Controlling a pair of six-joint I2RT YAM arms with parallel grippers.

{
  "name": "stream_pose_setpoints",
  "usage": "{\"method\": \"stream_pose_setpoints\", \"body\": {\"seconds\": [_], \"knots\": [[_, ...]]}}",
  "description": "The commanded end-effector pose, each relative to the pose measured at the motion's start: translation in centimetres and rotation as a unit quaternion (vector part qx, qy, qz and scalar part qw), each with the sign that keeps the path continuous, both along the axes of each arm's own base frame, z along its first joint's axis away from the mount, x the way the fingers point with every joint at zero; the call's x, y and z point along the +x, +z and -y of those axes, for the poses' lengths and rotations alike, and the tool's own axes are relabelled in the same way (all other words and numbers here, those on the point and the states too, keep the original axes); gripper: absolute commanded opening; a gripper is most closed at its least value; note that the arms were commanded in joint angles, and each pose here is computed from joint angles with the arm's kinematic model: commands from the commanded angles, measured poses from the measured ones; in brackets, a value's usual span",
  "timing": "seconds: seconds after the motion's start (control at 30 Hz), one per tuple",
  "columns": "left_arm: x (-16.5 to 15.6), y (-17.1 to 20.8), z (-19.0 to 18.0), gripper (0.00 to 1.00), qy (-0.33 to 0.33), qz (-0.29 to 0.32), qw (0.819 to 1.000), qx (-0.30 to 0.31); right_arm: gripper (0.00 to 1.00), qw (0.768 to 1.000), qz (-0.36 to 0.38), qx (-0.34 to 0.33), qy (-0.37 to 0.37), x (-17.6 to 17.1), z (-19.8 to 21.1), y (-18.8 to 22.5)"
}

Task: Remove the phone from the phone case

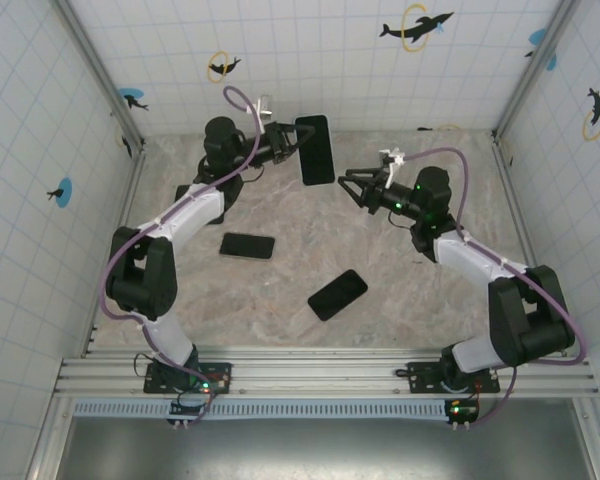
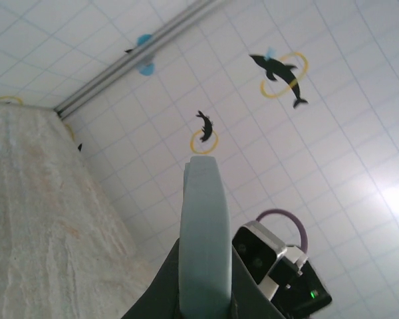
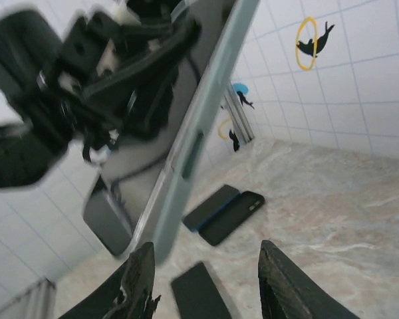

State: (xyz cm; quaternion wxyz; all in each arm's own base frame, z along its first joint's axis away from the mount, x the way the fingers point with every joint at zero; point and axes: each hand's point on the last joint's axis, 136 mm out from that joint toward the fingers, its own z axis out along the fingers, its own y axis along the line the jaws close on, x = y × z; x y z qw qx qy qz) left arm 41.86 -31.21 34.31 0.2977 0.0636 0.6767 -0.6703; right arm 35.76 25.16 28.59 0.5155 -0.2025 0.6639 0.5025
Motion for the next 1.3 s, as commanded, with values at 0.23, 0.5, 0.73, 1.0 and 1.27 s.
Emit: {"method": "stream_pose_setpoints", "body": {"seconds": [0.23,0.5,0.73,1.0,1.27], "knots": [[-0.9,4.8,-1.0,0.00,0.029,-0.022,0.994,-0.101,0.40,0.989,-0.075,0.125,-0.010,-0.3,0.6,2.9],[-0.9,4.7,-0.6,0.00,0.025,-0.023,0.994,-0.103,0.36,0.989,-0.080,0.124,0.023,-0.5,-0.7,2.9],[-1.0,5.3,-0.7,0.00,0.021,-0.030,0.991,-0.127,0.35,0.988,-0.104,0.113,0.029,-0.3,-1.3,1.5],[-1.5,4.8,-0.8,0.00,0.014,-0.035,0.991,-0.130,0.35,0.980,-0.099,0.169,0.035,-0.4,-0.5,3.4],[-1.5,4.3,-0.7,0.00,0.016,-0.034,0.992,-0.119,0.33,0.970,-0.099,0.216,0.050,-1.0,0.1,4.8]]}}
